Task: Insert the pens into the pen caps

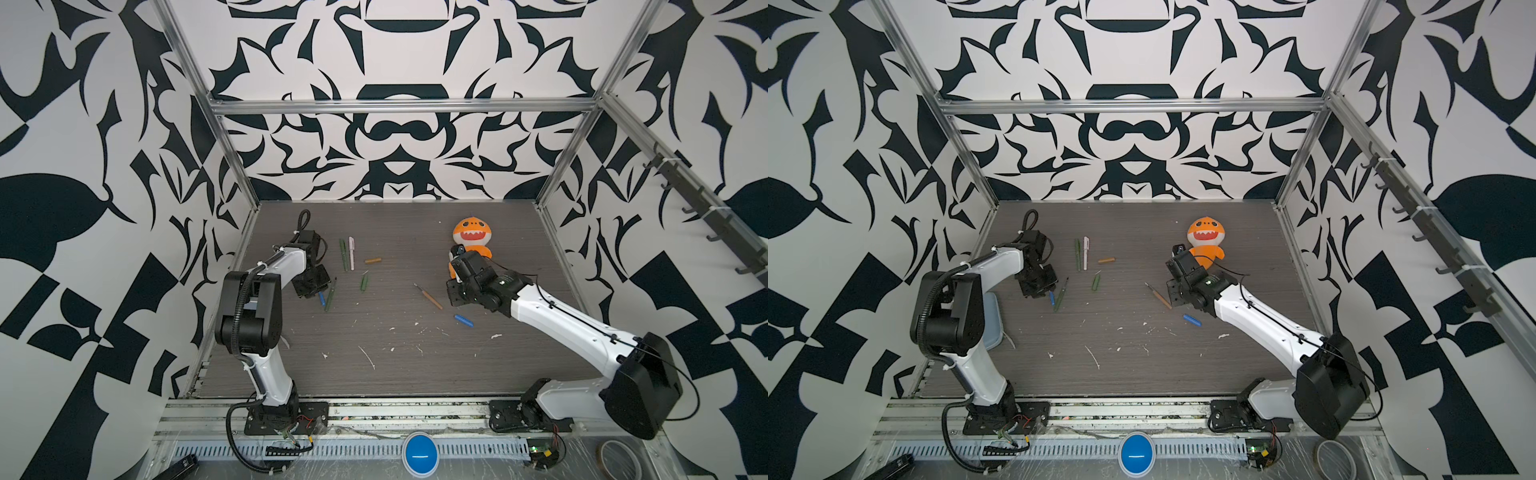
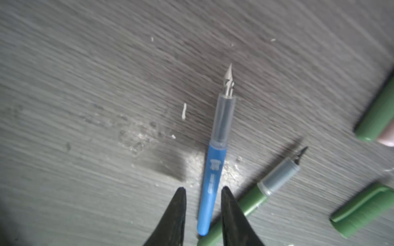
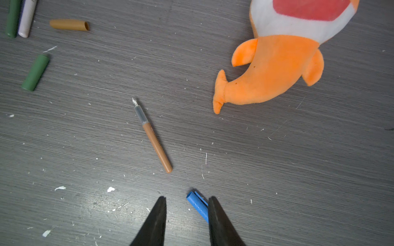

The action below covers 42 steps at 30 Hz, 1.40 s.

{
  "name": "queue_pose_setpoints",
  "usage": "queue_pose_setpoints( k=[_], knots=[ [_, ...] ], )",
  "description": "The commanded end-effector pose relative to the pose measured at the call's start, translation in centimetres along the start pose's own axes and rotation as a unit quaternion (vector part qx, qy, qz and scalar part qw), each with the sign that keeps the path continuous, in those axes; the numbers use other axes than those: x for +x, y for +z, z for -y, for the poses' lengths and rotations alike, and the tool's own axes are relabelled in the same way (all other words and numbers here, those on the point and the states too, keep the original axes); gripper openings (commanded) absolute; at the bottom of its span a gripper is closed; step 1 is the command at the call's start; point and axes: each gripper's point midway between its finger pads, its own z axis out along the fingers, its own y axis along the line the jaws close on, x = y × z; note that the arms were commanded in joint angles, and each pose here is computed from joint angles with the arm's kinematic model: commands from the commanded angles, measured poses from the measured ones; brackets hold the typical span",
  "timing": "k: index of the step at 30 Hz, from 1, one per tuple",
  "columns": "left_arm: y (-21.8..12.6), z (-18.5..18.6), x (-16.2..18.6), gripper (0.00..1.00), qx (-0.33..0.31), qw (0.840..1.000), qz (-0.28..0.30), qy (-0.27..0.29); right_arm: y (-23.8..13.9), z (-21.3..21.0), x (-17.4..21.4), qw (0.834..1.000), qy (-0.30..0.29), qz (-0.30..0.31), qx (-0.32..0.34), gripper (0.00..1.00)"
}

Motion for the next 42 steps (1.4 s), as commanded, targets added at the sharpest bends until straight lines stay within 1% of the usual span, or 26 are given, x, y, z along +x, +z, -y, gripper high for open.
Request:
queue_pose_setpoints(
  k=[1,6,9,12,15,19,20,23,25,26,28,29,31,33,36,37,40,42],
  knots=[
    [0.6,-0.3,0.0,0.29,-0.015,1.0,-0.017,0.014,-0.7,-0.3,-1.1,1.0,0.002,0.022,-0.011,0.36],
    [1.6,-1.1,0.0,0.23,-0.036,0.999,-0.018,0.023,-1.1,-0.3,-1.4,1.0,0.008,0.027,-0.013,0.36],
    [2.0,-1.5,0.4,0.17,-0.042,0.998,-0.024,0.033,-1.4,-0.2,-1.7,0.999,0.016,0.033,-0.012,0.36],
    [1.8,-1.8,0.4,0.12,-0.047,0.998,-0.017,0.04,-1.8,-0.2,-1.8,0.999,0.021,0.04,-0.015,0.35],
    [0.9,-1.6,0.0,0.08,-0.039,0.998,-0.002,0.051,-2.2,-0.3,-2.2,0.998,0.025,0.047,-0.021,0.35],
    [-1.9,-0.2,-1.0,0.07,-0.009,0.997,0.029,0.076,-2.7,-0.5,-2.8,0.998,0.027,0.053,-0.027,0.35],
    [-3.0,0.5,-1.2,0.07,0.003,0.995,0.042,0.088,-2.9,-1.2,-2.7,0.997,0.028,0.049,-0.047,0.35],
    [-6.3,3.0,-1.5,0.06,0.033,0.986,0.084,0.143,-3.3,-1.7,-3.1,0.996,0.031,0.056,-0.063,0.35],
    [-8.7,5.1,-1.3,0.04,0.054,0.974,0.114,0.185,-3.6,-2.1,-3.4,0.995,0.034,0.06,-0.075,0.35],
    [-10.0,6.8,-0.8,0.04,0.073,0.965,0.132,0.214,-3.8,-2.4,-3.7,0.994,0.036,0.062,-0.083,0.35],
    [-12.6,10.0,0.3,0.03,0.114,0.941,0.17,0.271,-4.1,-3.0,-4.3,0.992,0.038,0.069,-0.099,0.35],
    [-14.0,12.0,1.3,0.03,0.14,0.922,0.192,0.305,-4.4,-3.3,-4.7,0.991,0.039,0.075,-0.108,0.35],
    [-16.6,15.7,3.7,0.04,0.189,0.88,0.228,0.372,-5.1,-3.9,-5.5,0.987,0.042,0.088,-0.129,0.35],
    [-19.0,19.1,6.7,0.04,0.245,0.829,0.255,0.434,-6.1,-4.6,-6.6,0.981,0.048,0.108,-0.153,0.35],
    [-21.5,22.2,10.2,0.03,0.321,0.772,0.27,0.478,-7.9,-5.3,-8.4,0.968,0.065,0.146,-0.191,0.38],
    [-22.1,22.7,10.9,0.03,0.345,0.76,0.268,0.481,-8.6,-5.6,-8.9,0.963,0.071,0.159,-0.204,0.4],
    [-22.6,23.5,12.2,0.03,0.398,0.737,0.263,0.48,-10.8,-5.5,-10.4,0.947,0.101,0.206,-0.226,0.47],
    [-23.2,23.5,13.0,0.02,0.422,0.725,0.258,0.479,-11.9,-5.0,-11.1,0.937,0.128,0.229,-0.232,0.52]
  ],
)
